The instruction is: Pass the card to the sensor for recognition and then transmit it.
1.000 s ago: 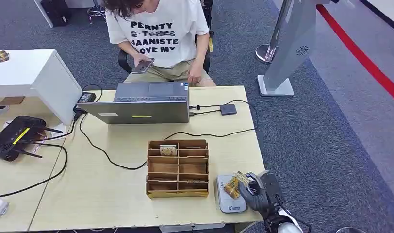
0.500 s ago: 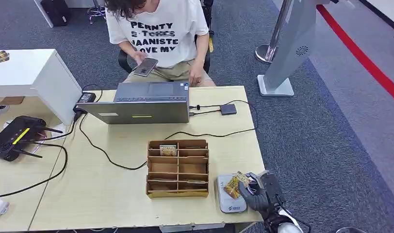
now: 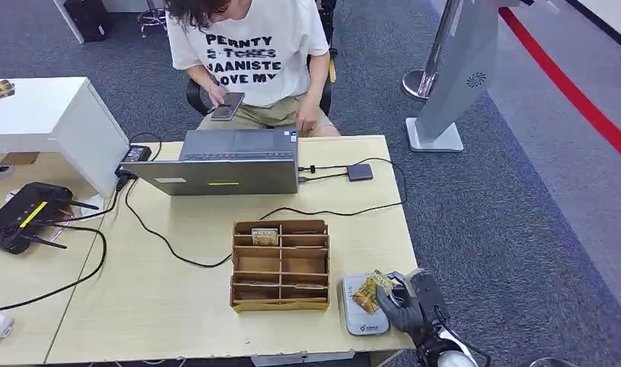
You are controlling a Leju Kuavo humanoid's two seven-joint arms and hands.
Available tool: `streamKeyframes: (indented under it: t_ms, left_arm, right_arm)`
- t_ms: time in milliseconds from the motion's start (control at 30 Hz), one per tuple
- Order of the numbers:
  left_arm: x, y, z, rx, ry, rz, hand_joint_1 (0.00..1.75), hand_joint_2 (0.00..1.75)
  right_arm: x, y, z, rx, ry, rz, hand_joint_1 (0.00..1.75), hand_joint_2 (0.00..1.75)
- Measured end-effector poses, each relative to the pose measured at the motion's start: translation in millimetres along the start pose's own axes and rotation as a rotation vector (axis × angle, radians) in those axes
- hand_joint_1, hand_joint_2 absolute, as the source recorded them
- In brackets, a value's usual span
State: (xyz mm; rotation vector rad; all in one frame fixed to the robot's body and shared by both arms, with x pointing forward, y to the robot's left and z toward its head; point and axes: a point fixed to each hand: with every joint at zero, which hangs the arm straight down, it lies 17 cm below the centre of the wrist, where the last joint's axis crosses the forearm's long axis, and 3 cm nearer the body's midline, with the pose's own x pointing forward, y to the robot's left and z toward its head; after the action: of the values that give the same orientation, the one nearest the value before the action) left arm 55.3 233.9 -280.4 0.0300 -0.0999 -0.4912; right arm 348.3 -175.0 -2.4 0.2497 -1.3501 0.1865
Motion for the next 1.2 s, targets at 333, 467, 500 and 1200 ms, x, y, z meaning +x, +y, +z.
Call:
streamKeyframes:
  t_ms: [333, 467, 500, 1200]
  left_arm:
    - [0.0, -0.1, 0.0, 0.000, 0.000, -0.003, 0.00, 0.00]
    - [0.0, 0.0, 0.0, 0.000, 0.000, -0.003, 0.00, 0.00]
    - [0.0, -0.1, 0.0, 0.000, 0.000, -0.003, 0.00, 0.00]
    - [-0.1, 0.2, 0.0, 0.000, -0.001, -0.009, 0.00, 0.00]
  right_arm:
    - [0.0, -0.2, 0.0, -0.001, 0.000, 0.001, 1.75, 1.75]
    - [0.0, -0.2, 0.0, -0.001, 0.000, 0.001, 1.75, 1.75]
    - [-0.1, -0.2, 0.0, -0.001, 0.000, 0.000, 1.75, 1.75]
    - [0.1, 0.0, -0.2, -0.003, 0.000, -0.005, 1.75, 1.75]
